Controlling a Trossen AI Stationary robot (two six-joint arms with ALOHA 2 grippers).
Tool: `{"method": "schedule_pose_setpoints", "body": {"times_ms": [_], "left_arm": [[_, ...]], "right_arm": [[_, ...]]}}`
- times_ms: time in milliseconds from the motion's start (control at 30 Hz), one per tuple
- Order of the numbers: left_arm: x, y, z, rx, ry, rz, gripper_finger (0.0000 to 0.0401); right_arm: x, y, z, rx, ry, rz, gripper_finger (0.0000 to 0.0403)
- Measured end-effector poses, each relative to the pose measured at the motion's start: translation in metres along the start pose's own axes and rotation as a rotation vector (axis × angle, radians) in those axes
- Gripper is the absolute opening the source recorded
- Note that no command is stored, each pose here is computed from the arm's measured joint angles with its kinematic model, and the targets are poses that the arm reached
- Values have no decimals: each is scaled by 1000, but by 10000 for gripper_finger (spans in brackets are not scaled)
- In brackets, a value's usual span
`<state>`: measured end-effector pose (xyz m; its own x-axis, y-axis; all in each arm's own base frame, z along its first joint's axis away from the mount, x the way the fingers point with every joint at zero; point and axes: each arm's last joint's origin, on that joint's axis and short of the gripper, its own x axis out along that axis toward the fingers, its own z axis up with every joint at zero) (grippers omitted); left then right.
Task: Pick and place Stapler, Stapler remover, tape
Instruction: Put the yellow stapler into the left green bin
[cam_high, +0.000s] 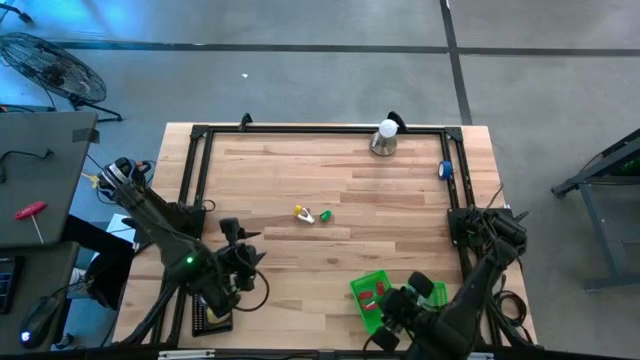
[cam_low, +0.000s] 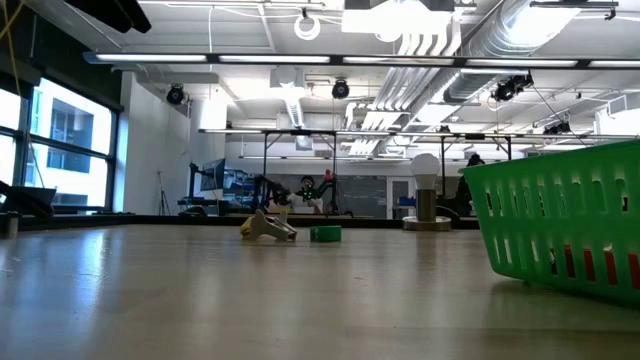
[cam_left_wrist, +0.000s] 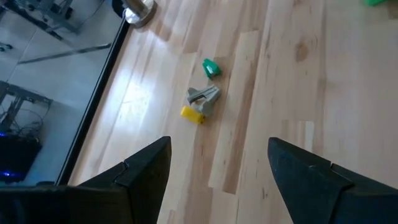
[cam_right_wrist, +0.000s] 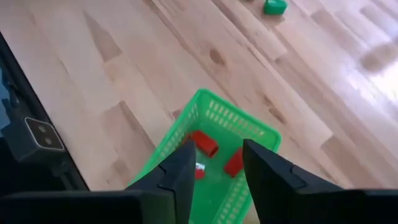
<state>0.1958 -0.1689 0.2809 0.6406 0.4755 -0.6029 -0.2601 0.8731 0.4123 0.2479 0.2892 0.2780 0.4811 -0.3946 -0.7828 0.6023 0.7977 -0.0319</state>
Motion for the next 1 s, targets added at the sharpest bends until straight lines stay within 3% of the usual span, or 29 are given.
{"method": "schedule_pose_setpoints", "body": {"times_ms": [167,300,533,800,1000], "left_arm": [[12,4,10,40,-9,13,260],[25,8,20,147,18,-26,260],[65,34,34,362,183,-232,260],[118,90,44,203,282,-383,260],[156,108,33,135,239,-565,260]], "right_arm": [[4,2,5,-61,-27,6,137],[5,2,8,-106,-69,6,138],[5,3,9,-108,-119,5,138],[4,4,9,-112,-115,13,138],[4,6,9,-140,-140,26,138]]}}
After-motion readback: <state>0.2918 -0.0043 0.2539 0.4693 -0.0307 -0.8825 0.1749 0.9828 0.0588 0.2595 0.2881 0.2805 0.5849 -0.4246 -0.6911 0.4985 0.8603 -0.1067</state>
